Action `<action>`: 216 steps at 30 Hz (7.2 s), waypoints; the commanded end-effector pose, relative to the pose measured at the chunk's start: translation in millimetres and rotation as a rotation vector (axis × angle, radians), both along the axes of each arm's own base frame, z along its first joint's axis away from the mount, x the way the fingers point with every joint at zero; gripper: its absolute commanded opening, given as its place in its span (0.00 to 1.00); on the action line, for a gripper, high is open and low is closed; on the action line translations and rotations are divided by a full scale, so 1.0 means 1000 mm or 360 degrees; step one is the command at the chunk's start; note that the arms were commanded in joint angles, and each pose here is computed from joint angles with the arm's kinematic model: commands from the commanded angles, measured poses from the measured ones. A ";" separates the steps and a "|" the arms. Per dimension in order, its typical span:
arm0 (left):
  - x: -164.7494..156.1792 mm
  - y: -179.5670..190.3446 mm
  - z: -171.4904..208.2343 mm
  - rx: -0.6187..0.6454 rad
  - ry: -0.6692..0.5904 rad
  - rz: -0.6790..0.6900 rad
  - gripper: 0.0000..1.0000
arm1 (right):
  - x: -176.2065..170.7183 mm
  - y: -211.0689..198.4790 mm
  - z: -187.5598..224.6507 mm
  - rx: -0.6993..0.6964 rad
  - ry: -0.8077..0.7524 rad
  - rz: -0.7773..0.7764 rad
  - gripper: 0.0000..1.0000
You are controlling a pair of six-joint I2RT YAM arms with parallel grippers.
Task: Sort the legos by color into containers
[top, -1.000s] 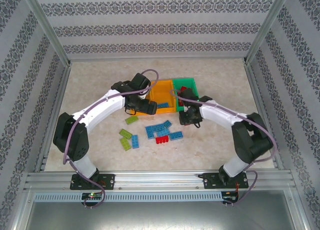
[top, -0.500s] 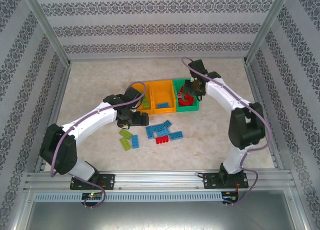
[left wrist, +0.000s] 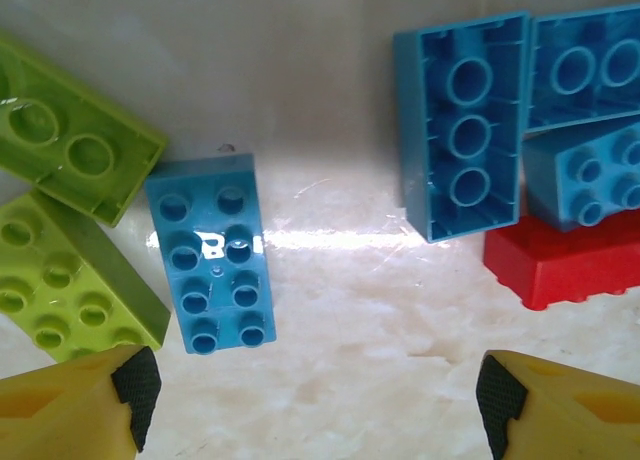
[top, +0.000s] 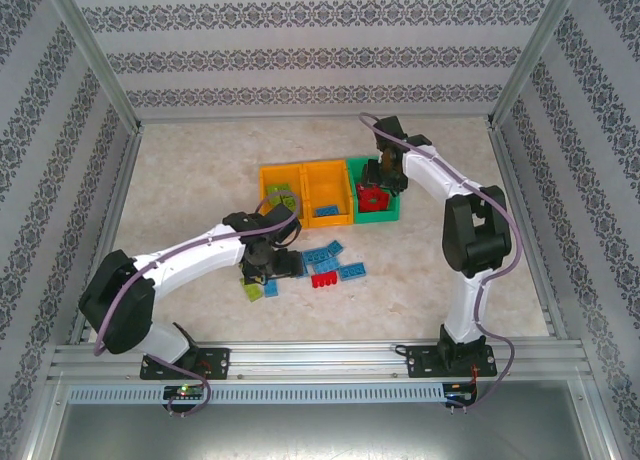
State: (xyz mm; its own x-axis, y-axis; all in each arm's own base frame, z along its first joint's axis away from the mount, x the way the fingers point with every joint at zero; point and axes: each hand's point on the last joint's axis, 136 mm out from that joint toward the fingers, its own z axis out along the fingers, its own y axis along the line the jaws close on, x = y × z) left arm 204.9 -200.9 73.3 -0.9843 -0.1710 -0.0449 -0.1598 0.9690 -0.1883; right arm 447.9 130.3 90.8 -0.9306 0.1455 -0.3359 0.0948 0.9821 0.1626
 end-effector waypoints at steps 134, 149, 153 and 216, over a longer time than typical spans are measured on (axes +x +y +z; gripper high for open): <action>0.121 0.047 -0.027 0.0313 -0.0338 -0.1261 0.94 | -0.014 0.042 -0.010 -0.0053 0.0109 0.0074 0.50; 0.140 0.052 -0.056 0.0167 -0.0272 -0.1291 0.86 | -0.011 0.035 -0.014 -0.0010 0.0138 -0.0028 0.44; 0.137 0.055 -0.060 0.0137 -0.0234 -0.1305 0.82 | -0.008 0.036 -0.013 0.0004 0.0130 -0.0056 0.44; 0.213 0.006 0.092 -0.0252 -0.0803 -0.0525 0.39 | 0.029 0.052 -0.004 0.0219 0.0050 -0.0074 0.62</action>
State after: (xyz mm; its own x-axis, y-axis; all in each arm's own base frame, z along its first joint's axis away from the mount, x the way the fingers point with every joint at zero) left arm 412.2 -178.3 172.3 -0.8102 0.1661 -0.5622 0.3293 0.9223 -0.2021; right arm 478.3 182.5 72.8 -0.9363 0.2434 -0.2533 0.1708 0.9455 0.2774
